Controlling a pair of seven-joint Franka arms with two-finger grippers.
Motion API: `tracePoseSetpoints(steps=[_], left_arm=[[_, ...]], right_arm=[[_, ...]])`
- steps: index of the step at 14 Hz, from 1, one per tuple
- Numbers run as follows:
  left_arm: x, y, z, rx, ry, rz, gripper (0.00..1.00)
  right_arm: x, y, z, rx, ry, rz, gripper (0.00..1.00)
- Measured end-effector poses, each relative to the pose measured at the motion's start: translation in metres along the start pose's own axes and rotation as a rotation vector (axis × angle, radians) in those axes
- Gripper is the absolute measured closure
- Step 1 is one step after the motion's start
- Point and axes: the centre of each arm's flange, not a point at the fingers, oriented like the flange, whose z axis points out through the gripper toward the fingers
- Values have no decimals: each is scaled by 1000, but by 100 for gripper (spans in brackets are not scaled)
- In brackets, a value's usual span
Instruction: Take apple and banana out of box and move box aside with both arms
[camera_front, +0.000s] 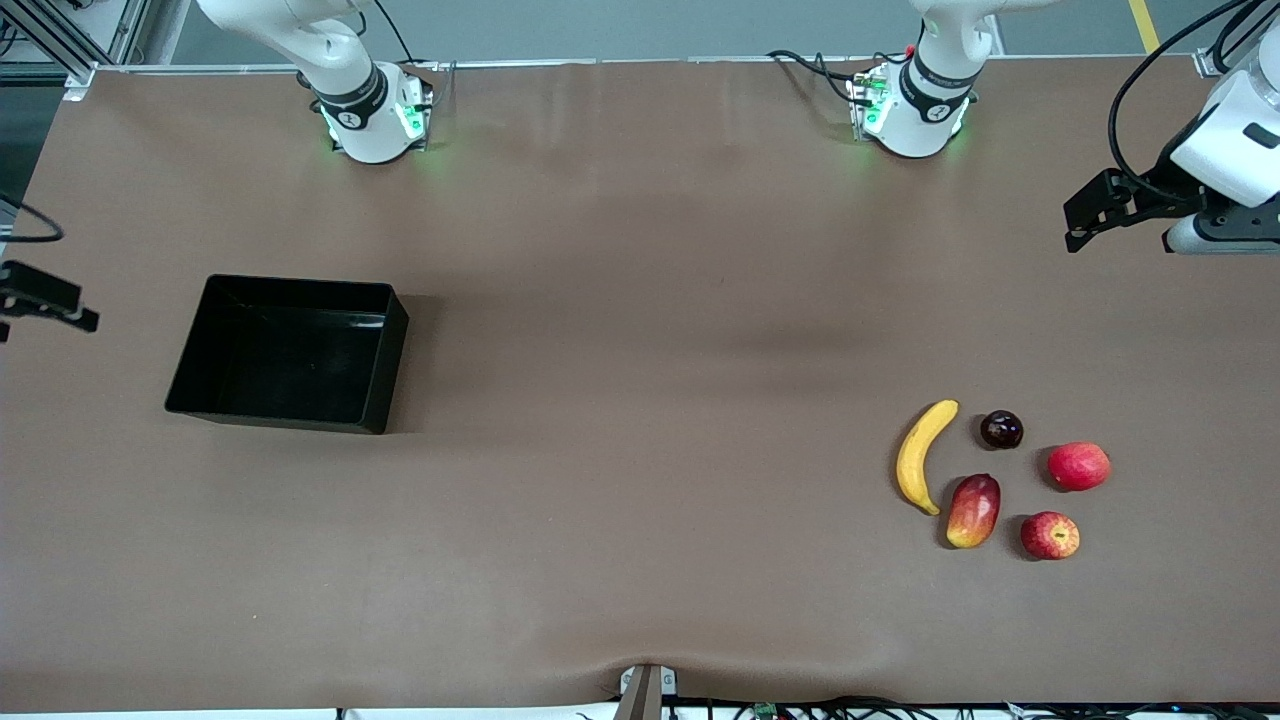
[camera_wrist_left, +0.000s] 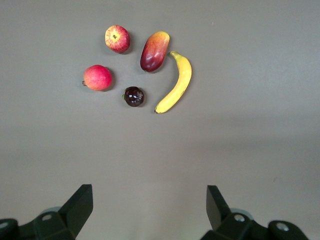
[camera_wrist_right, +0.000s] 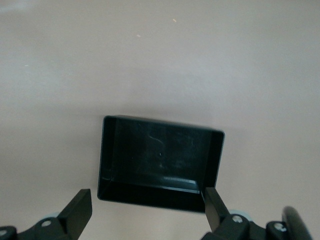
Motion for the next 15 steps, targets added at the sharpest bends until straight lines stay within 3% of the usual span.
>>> tracePoseSetpoints(steps=[4, 8, 13, 15], left_arm=[[0, 0, 0, 0, 0, 1, 0], [0, 0, 0, 0, -1, -1, 0], [0, -4, 0, 0, 0, -7, 0], [0, -5, 0, 0, 0, -8, 0]], right_arm=[[-43, -8, 27, 10, 9, 54, 0], [-87, -7, 48, 11, -45, 71, 0], [-80, 15, -8, 5, 85, 113, 0], [-70, 33, -18, 5, 108, 141, 0]])
